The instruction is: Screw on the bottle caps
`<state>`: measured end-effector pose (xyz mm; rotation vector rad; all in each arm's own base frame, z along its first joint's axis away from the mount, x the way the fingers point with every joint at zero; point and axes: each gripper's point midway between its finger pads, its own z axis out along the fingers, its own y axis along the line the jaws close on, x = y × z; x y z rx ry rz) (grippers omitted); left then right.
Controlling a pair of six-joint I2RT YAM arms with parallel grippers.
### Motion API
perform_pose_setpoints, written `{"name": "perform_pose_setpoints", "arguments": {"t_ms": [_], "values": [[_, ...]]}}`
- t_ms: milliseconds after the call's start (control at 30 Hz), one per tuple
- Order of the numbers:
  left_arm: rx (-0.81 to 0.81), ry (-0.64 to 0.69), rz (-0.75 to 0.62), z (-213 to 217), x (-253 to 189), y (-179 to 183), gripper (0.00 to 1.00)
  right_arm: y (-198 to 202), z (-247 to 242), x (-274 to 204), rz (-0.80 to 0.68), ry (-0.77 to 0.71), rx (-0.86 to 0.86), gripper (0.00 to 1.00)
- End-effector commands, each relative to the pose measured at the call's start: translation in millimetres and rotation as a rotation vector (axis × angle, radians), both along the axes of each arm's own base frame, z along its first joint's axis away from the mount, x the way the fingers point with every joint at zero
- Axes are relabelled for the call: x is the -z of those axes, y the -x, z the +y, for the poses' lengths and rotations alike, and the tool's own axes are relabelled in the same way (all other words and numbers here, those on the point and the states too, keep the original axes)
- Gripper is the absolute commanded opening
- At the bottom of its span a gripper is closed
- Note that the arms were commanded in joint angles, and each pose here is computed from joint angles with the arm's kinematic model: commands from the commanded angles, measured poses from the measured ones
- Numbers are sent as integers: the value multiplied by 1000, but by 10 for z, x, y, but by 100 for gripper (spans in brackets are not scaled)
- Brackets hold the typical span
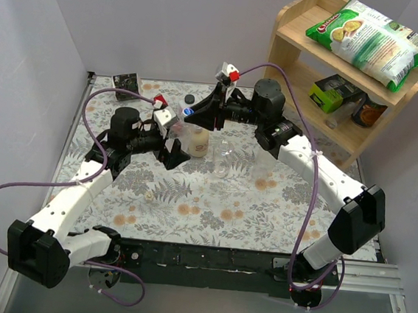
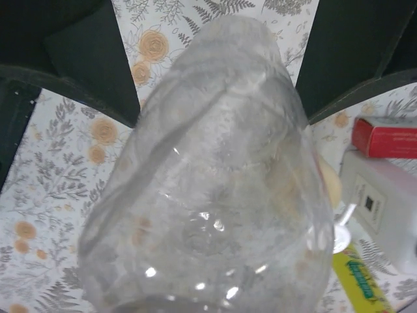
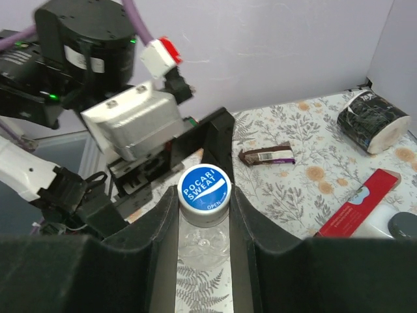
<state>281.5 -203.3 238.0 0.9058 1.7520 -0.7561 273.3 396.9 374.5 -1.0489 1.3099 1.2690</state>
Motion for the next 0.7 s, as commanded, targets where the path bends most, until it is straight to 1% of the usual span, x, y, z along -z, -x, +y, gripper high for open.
{"name": "perform_pose_setpoints", "arguments": {"t_ms": [0, 67, 167, 200, 233, 267, 300, 333, 367, 467, 567, 667], "values": [[-182, -91, -58, 313, 40, -99, 98, -242, 10, -55, -92, 15, 48, 1], [-257, -176, -43, 532, 217, -101, 98, -314, 45, 16, -117, 29, 41, 1], [-317, -274, -41, 793, 455, 3, 98, -397, 118, 165, -131, 52, 27, 1], [-349, -321, -6, 911, 595, 107, 98, -428, 142, 212, -137, 58, 23, 1], [-361, -343, 4, 965, 643, 153, 98, -486, 194, 357, -137, 80, 12, 1], [-392, -366, 23, 1040, 707, 193, 98, -535, 219, 358, -145, 83, 14, 1], [-452, -402, 42, 1164, 767, 223, 98, -561, 254, 411, -139, 90, 8, 1], [-487, -410, 60, 1238, 809, 264, 98, -630, 299, 539, -129, 108, 9, 1], [-497, -427, 83, 1297, 853, 324, 98, -661, 320, 543, -137, 105, 11, 1], [-535, -407, 98, 1403, 851, 400, 98, -763, 398, 694, -129, 118, 15, 1], [-526, -372, 131, 1377, 857, 473, 98, -834, 458, 778, -133, 126, 14, 1], [-529, -340, 136, 1372, 835, 473, 98, -876, 500, 850, -144, 133, 15, 1]]}}
